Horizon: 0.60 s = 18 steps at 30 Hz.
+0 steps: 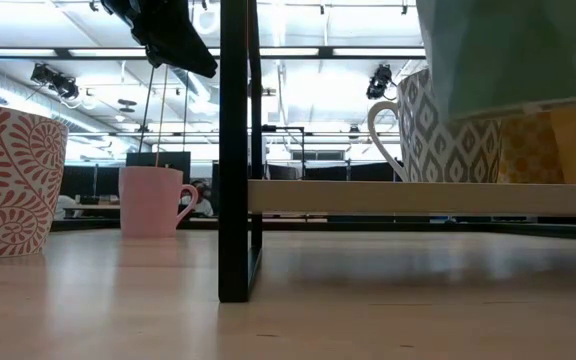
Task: Place coffee mugs
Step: Put the green mug on the shelf
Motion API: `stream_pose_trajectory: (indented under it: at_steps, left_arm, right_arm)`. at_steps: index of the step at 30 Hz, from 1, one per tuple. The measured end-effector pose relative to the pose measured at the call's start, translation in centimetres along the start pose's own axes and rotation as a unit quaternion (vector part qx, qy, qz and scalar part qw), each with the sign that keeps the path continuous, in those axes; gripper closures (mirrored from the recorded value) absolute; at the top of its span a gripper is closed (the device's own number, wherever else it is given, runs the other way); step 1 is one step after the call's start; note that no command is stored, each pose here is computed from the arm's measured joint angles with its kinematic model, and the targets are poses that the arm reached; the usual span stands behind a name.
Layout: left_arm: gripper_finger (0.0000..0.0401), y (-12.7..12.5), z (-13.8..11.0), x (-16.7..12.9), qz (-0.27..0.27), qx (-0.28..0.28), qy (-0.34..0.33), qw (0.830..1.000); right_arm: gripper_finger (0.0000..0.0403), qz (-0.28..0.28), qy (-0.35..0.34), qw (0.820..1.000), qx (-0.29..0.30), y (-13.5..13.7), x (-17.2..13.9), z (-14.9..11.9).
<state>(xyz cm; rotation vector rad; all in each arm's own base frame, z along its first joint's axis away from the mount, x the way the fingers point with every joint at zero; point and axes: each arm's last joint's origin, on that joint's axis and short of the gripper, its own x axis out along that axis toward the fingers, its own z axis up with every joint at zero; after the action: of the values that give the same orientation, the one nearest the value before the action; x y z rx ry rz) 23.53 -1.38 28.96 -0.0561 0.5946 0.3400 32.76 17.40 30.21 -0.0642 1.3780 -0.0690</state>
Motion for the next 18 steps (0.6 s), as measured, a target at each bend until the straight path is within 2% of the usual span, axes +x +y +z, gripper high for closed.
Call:
stream_pose_trajectory:
  at_steps: [4,14,18]
  left_arm:
    - [0.0278,0.0,0.0,0.0,0.0,0.0,0.0,1.0]
    - [0.0278,0.0,0.0,0.0,0.0,0.0,0.0,1.0]
    - [0.0278,0.0,0.0,0.0,0.0,0.0,0.0,1.0]
  right_arm:
    - [0.0372,0.003,-0.027,1.0,0.007,-0.6,-0.6,-0.4]
    - [0.0373,0.092,-0.105,0.988,0.064,-2.5,1.2,-2.0]
    - [0.0373,0.089,-0.103,0.988,0.071,-3.1,1.9,-2.8]
